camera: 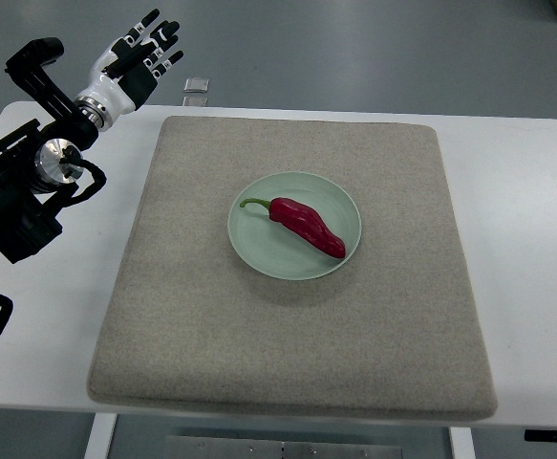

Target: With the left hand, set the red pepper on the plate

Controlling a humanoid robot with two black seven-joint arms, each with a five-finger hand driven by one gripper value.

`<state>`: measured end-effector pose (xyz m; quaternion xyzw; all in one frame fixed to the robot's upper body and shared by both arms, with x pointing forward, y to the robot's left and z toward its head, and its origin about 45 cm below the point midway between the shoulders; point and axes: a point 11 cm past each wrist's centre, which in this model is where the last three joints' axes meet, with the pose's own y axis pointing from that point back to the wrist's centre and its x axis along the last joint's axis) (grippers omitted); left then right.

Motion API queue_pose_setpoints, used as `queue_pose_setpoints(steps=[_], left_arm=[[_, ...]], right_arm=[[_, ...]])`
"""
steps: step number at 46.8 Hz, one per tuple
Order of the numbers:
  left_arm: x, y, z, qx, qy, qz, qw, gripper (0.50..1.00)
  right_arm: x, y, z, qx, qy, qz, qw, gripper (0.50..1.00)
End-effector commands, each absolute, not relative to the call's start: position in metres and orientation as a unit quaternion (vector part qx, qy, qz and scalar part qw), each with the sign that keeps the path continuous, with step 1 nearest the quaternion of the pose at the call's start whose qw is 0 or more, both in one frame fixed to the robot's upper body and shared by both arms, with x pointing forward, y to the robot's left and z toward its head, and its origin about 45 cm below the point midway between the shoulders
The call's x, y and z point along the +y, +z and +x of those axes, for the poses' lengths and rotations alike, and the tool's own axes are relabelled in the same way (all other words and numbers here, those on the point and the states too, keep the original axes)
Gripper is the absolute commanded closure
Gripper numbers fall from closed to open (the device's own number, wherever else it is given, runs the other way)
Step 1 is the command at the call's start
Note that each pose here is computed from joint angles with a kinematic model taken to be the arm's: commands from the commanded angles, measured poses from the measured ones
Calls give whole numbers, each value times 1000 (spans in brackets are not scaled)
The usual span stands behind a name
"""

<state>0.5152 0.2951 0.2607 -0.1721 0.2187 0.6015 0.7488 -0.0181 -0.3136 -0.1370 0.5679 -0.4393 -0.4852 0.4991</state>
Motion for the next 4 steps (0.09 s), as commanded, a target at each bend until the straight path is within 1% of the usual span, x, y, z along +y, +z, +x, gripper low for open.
queue_pose_setpoints(steps=[1, 4], left_arm=[[295, 262, 516, 218, 601, -173, 749, 506], [295, 262, 516, 218, 601, -173, 749, 508]], right_arm=[[-313, -137, -18, -437, -485, 569, 500, 572], [-311, -137, -20, -434, -487, 570, 499, 572]])
